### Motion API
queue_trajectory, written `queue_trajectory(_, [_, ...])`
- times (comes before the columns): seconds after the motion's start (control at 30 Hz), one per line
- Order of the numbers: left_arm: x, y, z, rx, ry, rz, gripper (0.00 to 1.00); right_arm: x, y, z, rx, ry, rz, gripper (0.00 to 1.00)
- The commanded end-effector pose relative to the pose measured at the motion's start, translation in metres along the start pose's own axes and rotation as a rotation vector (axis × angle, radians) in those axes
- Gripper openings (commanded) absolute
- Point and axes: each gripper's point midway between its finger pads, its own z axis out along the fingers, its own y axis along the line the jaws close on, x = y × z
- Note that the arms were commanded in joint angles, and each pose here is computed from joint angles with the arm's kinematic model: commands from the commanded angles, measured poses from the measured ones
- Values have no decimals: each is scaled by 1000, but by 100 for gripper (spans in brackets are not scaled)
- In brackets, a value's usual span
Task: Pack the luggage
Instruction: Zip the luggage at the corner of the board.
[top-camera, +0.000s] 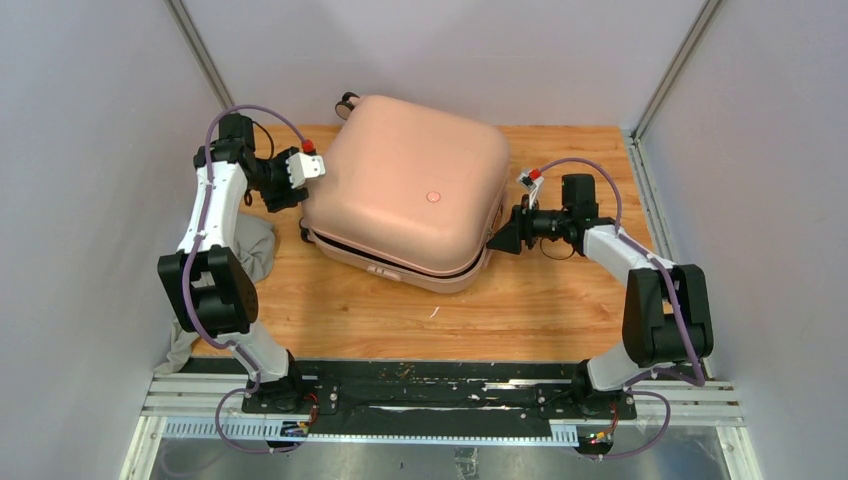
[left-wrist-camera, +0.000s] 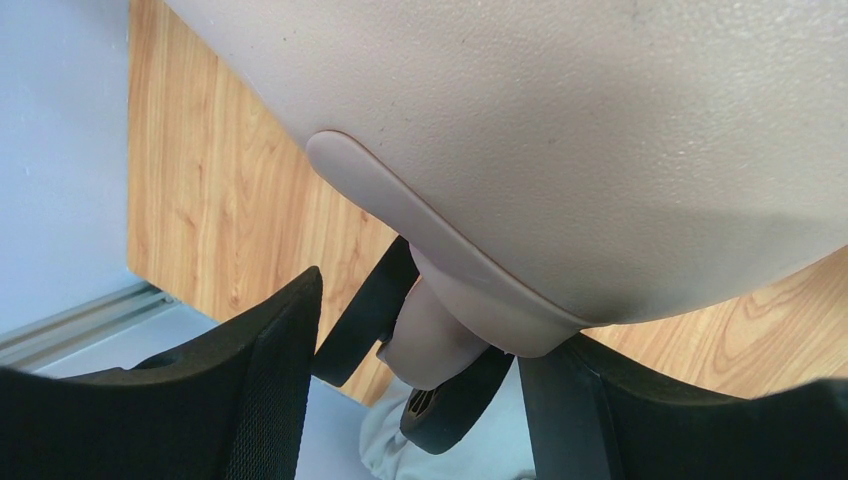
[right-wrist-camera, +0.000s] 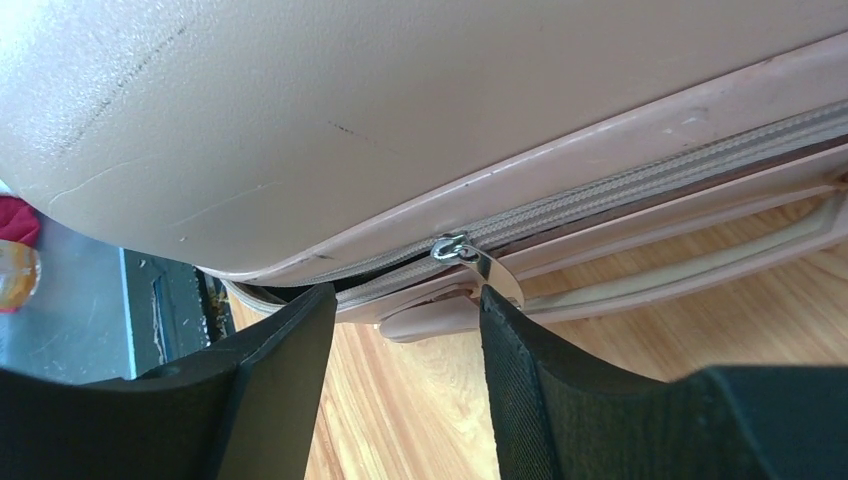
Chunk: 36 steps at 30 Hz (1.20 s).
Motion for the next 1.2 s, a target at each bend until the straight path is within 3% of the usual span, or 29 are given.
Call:
queue_trajectory(0.0, [-27,16,-13,-81,-89,-44,6,-2,5,-1,-54,-11,-14,58])
queue_trajectory(0.3, [-27,14,-13,-79,-89,-52,3,6,-12,-1,9,-7,13,53])
queue_trajectory(0.57, [-27,12,-13,-77,-88,-60,2,-11,-32,-19,75,-83,21,63])
queue_trajectory(1.03, [-26,13,-11,-75,-80,-72,2,-1,-31,5,-81,-72,82,63])
queue_trajectory(1.17, [-26,12,-10,-74,-75,-75,2,-6,-15,12,-169,-82,36,63])
